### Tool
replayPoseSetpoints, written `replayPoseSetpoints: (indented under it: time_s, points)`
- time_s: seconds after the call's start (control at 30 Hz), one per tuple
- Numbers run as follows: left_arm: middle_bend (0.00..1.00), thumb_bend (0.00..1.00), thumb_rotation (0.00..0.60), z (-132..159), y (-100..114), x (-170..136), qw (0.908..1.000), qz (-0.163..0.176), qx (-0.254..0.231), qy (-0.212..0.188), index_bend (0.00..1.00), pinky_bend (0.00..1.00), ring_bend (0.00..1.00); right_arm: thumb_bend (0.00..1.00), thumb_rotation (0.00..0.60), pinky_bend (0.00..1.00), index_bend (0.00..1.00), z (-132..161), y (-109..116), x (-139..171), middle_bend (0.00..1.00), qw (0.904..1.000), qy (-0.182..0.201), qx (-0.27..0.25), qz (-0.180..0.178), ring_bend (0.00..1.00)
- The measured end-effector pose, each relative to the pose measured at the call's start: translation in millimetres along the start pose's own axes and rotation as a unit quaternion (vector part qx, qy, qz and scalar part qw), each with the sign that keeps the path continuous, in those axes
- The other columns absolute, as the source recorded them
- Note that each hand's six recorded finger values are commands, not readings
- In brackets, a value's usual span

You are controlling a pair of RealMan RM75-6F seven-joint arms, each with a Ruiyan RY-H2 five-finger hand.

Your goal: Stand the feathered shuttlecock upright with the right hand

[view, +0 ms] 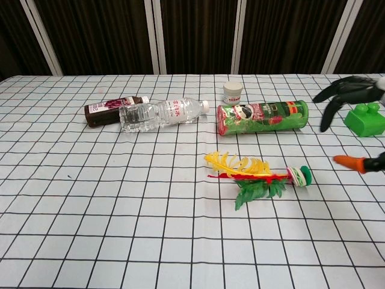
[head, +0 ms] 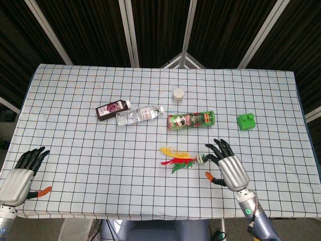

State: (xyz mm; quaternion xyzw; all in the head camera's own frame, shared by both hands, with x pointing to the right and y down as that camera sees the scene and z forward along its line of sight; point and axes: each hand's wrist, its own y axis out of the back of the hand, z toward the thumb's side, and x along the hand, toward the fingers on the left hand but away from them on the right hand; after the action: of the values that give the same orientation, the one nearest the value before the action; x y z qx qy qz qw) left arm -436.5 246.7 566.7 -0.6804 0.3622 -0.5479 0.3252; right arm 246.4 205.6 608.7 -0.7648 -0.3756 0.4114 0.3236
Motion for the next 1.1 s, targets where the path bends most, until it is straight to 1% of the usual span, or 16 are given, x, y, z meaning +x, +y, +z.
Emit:
replayPoseSetpoints:
  time_s: [0.17, 0.27, 0.37, 0.47, 0.7, 0.9, 1.1]
  points:
    - [0.00, 0.00, 0.600, -0.3, 0.0, 0.2, 1.0000, -0.002, -0.004, 0.002, 0.00, 0.00, 0.00, 0.33, 0.600, 0.00, 0.46, 29.2, -38.0, -21.1, 0.20, 0.9995, 0.011, -0.020, 0.023, 0.00]
    - [0.00, 0.00, 0.600, -0.6, 0.0, 0.3, 1.0000, -0.003, -0.007, 0.003, 0.00, 0.00, 0.00, 0.33, 0.600, 0.00, 0.46, 40.9, -58.6, -31.8, 0.20, 0.9990, 0.011, -0.027, 0.033, 0.00]
    - [0.00, 0.00, 0.600, -0.9, 0.0, 0.6, 0.9999, -0.005, -0.010, 0.004, 0.00, 0.00, 0.00, 0.33, 0.600, 0.00, 0.46, 49.6, -75.1, -41.7, 0.21, 0.9988, 0.010, -0.030, 0.038, 0.00]
    - [0.00, 0.00, 0.600, -0.7, 0.0, 1.0, 0.9999, -0.006, -0.013, 0.003, 0.00, 0.00, 0.00, 0.33, 0.600, 0.00, 0.46, 55.8, -86.5, -50.6, 0.21, 0.9988, 0.008, -0.030, 0.037, 0.00]
    - [0.00, 0.00, 0.600, -0.5, 0.4, 1.1, 0.9998, -0.008, -0.017, 0.003, 0.00, 0.00, 0.00, 0.33, 0.600, 0.00, 0.46, 62.4, -100.3, -64.9, 0.21, 0.9987, -0.002, -0.038, 0.035, 0.00]
    - [0.00, 0.00, 0.600, -0.4, 0.2, 1.3, 0.9997, -0.010, -0.021, 0.003, 0.00, 0.00, 0.00, 0.39, 0.600, 0.00, 0.48, 62.3, -103.9, -74.3, 0.22, 0.9988, -0.010, -0.038, 0.030, 0.00]
    - [0.00, 0.00, 0.600, -0.3, 0.5, 1.8, 0.9997, -0.011, -0.023, 0.003, 0.00, 0.00, 0.00, 0.41, 0.600, 0.00, 0.49, 62.4, -107.2, -79.8, 0.22, 0.9984, -0.018, -0.046, 0.028, 0.00]
